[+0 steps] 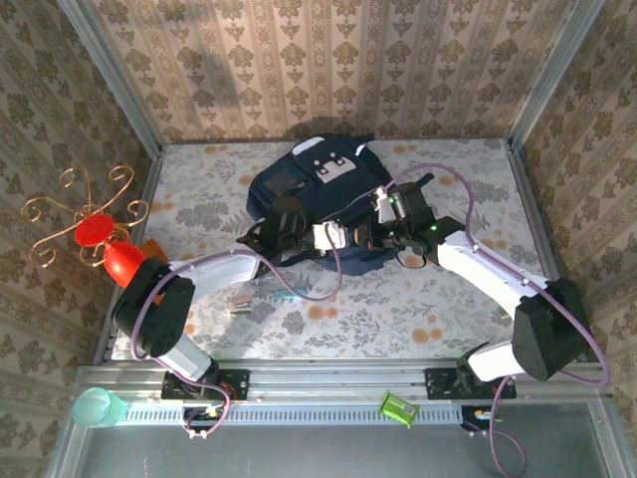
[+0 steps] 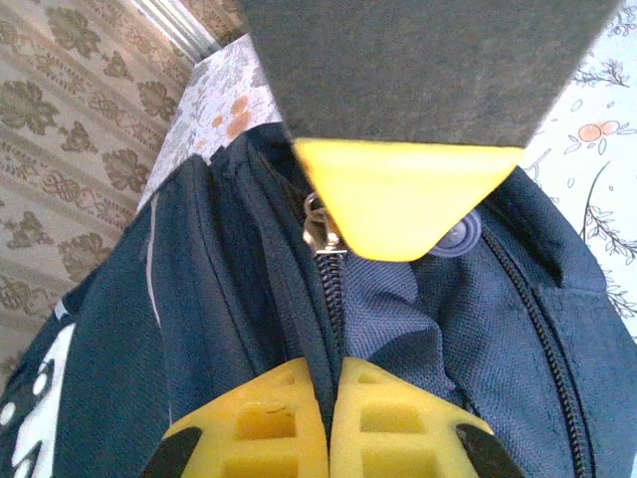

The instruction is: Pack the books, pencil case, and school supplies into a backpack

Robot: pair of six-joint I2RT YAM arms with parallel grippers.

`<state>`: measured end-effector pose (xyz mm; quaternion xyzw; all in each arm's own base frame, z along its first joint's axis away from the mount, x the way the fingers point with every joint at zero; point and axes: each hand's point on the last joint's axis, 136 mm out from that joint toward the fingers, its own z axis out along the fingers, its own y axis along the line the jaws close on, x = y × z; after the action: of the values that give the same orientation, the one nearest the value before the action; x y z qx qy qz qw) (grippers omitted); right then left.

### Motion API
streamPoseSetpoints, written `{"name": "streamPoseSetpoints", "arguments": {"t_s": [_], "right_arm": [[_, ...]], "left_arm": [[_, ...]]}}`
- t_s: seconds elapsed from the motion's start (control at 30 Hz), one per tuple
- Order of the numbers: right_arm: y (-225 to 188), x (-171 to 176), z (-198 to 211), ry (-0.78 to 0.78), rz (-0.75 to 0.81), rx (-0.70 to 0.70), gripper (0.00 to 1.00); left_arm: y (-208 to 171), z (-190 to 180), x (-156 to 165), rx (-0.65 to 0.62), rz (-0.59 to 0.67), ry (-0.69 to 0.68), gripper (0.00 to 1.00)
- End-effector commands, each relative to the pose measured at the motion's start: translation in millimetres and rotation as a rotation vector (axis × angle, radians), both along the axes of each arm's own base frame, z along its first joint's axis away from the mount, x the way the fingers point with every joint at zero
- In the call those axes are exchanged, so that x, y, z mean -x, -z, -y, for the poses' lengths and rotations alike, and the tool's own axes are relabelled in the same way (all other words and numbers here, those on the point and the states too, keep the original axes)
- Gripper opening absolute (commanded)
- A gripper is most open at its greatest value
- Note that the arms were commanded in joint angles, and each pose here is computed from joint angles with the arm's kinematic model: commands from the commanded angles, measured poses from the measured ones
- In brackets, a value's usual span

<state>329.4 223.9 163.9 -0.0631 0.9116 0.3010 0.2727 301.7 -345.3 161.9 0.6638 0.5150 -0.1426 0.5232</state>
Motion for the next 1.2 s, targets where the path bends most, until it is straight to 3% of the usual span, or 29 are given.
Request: {"name": "streamPoseSetpoints", "arguments": {"t_s": [0.0, 0.27, 0.5, 0.6, 0.7, 0.87, 0.93, 1.17], "right_arm": [[7, 0, 24, 0.051, 0.014, 0.097, 0.0], [31, -18, 75, 0.217, 0.011, 0.321, 0.0], [23, -32, 87, 0.266, 0.046, 0.332, 0.0], [9, -32, 62, 0.187, 0.112, 0.224, 0.0], [2, -28, 40, 0.114, 0.145, 0.183, 0.0], [-23, -17, 15, 0.035, 0.194, 0.086, 0.0], [-27, -14, 8, 0.017, 0.198, 0.054, 0.0], [-36, -9, -7, -0.02, 0.204, -0.011, 0.0]], "left_arm": [[0, -19, -18, 0.002, -0.017, -0.072, 0.0], [-7, -43, -17, 0.079, -0.043, -0.083, 0.0], [-12, -77, -39, 0.092, -0.042, -0.191, 0.01], [-4, -88, -56, 0.052, -0.059, -0.286, 0.13], [-1, -86, -55, 0.046, -0.107, -0.29, 0.27], [-18, -58, -6, 0.075, -0.152, -0.121, 0.58], [-23, -46, 7, 0.073, -0.131, -0.085, 0.65], [-10, -14, 8, -0.067, -0.049, -0.065, 0.66]]}}
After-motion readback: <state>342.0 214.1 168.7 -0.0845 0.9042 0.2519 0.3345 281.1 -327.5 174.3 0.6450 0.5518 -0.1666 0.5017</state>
